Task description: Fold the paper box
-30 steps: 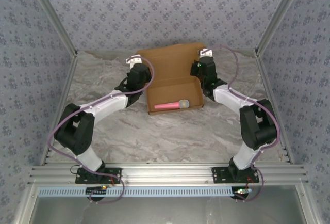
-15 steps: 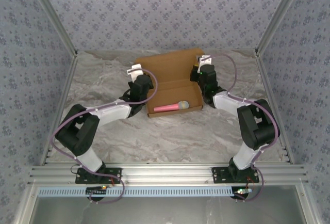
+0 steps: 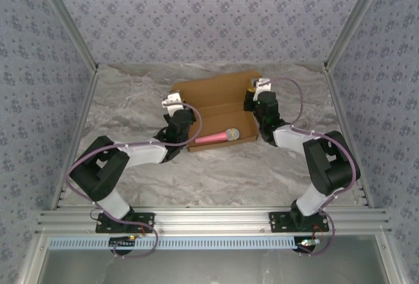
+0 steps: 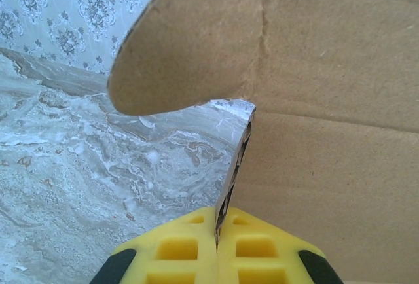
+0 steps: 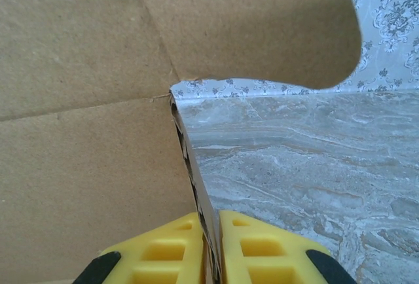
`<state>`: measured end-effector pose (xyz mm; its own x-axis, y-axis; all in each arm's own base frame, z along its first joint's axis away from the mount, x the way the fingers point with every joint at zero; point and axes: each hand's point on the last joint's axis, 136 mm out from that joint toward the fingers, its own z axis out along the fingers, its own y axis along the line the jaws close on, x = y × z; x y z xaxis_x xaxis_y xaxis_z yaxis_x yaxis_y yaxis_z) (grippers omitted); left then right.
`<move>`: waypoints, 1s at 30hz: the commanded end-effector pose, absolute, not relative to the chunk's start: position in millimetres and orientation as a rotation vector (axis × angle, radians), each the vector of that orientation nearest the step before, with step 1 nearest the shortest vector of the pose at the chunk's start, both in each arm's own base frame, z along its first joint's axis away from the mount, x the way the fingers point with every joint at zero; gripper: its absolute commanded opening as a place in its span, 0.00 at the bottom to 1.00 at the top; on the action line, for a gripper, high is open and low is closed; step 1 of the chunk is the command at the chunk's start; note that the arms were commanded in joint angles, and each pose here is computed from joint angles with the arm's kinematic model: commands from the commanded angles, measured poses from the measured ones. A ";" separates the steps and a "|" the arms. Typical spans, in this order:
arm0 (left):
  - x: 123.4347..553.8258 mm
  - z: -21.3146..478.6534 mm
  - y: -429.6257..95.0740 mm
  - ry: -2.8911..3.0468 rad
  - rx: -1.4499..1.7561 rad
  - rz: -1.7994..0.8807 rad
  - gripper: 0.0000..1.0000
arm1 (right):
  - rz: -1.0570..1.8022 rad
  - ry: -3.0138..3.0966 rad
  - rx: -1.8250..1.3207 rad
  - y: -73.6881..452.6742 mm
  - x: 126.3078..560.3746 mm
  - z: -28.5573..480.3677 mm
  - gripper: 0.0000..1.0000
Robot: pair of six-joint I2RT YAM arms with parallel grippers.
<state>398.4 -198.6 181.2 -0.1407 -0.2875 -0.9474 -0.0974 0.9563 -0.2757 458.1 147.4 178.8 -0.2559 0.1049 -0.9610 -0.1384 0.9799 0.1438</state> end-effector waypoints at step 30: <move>350.7 128.5 -197.6 1.787 -0.200 -0.013 0.12 | 0.151 1.926 0.127 118.5 404.4 138.9 0.14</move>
